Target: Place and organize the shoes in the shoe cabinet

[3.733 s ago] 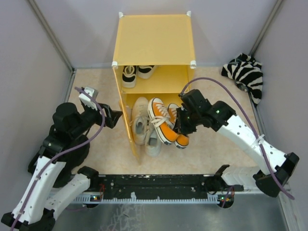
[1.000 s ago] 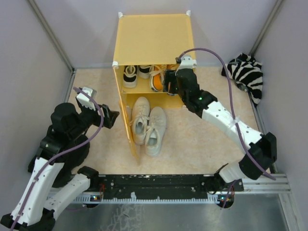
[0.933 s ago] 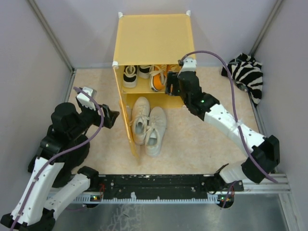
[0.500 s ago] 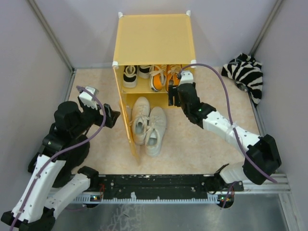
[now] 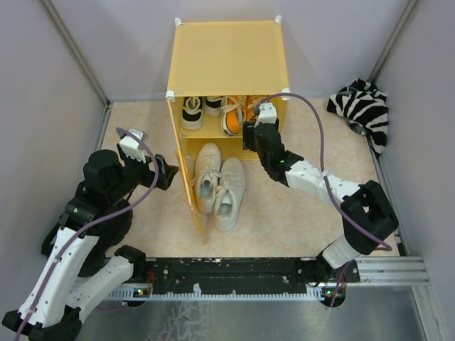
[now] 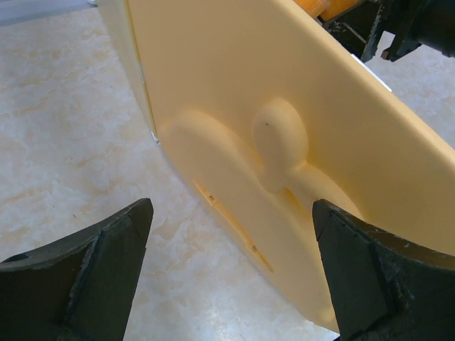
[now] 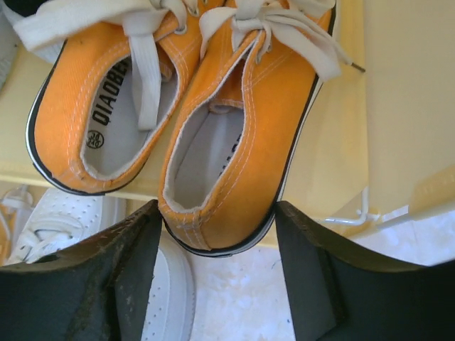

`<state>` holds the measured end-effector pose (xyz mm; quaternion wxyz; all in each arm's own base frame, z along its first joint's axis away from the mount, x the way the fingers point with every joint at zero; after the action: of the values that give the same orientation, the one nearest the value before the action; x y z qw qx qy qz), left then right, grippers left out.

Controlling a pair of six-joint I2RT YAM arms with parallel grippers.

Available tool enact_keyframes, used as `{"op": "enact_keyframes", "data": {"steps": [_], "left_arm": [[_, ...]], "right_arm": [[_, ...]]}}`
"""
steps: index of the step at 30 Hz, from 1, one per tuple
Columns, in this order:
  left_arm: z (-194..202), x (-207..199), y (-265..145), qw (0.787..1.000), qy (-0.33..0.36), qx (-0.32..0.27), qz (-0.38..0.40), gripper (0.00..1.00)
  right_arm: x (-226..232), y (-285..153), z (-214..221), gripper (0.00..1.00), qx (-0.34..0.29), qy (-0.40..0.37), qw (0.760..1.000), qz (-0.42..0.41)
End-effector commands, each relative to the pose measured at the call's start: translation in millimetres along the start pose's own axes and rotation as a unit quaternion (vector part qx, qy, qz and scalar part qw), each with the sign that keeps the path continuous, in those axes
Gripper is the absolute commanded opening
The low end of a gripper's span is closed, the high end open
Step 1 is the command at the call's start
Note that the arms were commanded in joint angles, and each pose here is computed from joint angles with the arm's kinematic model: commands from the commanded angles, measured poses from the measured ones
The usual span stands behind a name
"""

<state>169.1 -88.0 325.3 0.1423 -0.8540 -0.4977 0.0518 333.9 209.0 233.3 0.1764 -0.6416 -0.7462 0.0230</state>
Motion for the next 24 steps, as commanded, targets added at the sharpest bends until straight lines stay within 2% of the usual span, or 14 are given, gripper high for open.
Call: {"op": "enact_keyframes", "data": {"steps": [1,4,8,9,11,16,24], "left_arm": [[-3,1,2,1.000,0.009,-0.013,-0.004,0.99],[-1,2,3,1.000,0.011,-0.011,-0.006,0.99],[2,1,5,1.000,0.010,-0.006,-0.002,0.99],[2,1,4,1.000,0.009,-0.006,-0.001,0.99],[2,1,4,1.000,0.008,-0.007,-0.001,0.99],[4,1,4,1.000,0.006,-0.007,-0.003,0.99],[4,1,2,1.000,0.005,-0.006,-0.006,0.99]], "right_arm": [[2,9,-20,0.58,-0.048,0.025,0.998,0.042],[-7,7,-19,0.43,-0.059,0.032,0.994,0.083],[-14,5,-27,0.11,-0.097,0.014,0.990,0.104],[-16,4,-32,0.08,-0.112,0.011,0.987,0.115],[-21,2,-39,0.05,-0.138,0.004,0.981,0.138],[-28,3,-45,0.05,-0.182,-0.021,0.970,0.157],[-33,26,-29,0.05,-0.183,-0.048,0.963,0.190]]}}
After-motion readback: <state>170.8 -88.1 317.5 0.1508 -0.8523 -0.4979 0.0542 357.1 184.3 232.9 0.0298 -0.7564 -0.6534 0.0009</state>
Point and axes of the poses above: each gripper's point midway between its finger pads, its own y axis out along the fingers, its own x axis along the line the jaws close on, z = x × y, the point moved 8 cm from there along -y, back along the fingers, and after that the axes turned 11 degrees about y, right-handed, at the moved point
